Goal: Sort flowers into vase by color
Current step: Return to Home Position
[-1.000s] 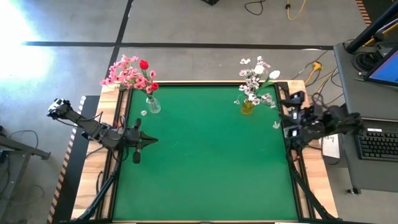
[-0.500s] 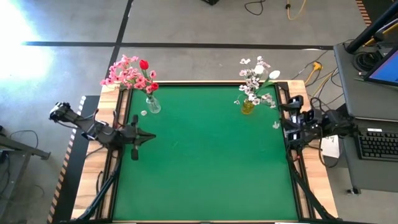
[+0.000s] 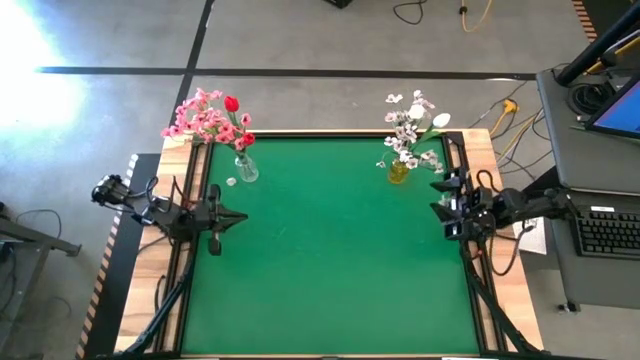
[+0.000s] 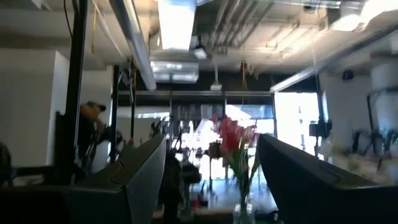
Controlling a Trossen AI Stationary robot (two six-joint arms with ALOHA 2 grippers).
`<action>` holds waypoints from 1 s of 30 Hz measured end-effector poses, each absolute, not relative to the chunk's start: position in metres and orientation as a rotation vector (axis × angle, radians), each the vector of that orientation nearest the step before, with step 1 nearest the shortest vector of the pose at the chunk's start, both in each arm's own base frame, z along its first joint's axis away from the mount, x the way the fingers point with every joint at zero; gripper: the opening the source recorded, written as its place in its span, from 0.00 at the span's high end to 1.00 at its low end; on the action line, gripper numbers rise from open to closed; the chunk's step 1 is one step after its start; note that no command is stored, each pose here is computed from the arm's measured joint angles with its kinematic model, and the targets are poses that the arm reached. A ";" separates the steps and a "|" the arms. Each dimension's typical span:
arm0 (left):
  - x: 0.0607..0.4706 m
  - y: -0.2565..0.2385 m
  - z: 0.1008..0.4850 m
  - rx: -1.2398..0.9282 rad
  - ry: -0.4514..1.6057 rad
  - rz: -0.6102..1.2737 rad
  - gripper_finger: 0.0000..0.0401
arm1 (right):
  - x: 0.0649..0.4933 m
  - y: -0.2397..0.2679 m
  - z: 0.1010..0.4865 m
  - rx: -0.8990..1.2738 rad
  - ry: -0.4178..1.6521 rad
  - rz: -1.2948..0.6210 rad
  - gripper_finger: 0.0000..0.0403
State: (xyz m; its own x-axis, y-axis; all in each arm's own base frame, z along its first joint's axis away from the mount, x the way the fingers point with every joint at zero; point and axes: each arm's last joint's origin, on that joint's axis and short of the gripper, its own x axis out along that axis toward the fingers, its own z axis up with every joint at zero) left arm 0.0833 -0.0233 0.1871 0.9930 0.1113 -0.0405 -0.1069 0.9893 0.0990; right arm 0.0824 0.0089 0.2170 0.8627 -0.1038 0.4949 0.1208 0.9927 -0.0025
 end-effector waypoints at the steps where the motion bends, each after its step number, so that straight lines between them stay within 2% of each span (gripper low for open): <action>1: 0.084 -0.024 0.181 0.101 0.049 0.112 1.00 | 0.083 0.009 0.215 -0.027 -0.506 -0.115 0.38; 7: 0.088 -0.024 0.175 0.135 0.048 0.145 1.00 | 0.086 0.009 0.211 -0.066 -0.463 -0.124 0.38; 14: 0.088 -0.020 0.174 0.035 0.043 0.280 1.00 | 0.086 0.007 0.211 -0.008 -0.446 -0.221 0.38; 30: 0.089 -0.021 0.173 0.051 0.069 0.279 1.00 | 0.088 0.007 0.208 -0.019 -0.419 -0.219 0.38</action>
State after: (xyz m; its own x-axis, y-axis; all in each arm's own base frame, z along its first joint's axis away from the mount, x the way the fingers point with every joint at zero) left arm 0.0893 -0.0213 0.1731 0.9590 0.2767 -0.0609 -0.2732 0.9601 0.0596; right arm 0.0879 0.0069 0.2084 0.8902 -0.2068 0.4059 0.2148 0.9763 0.0264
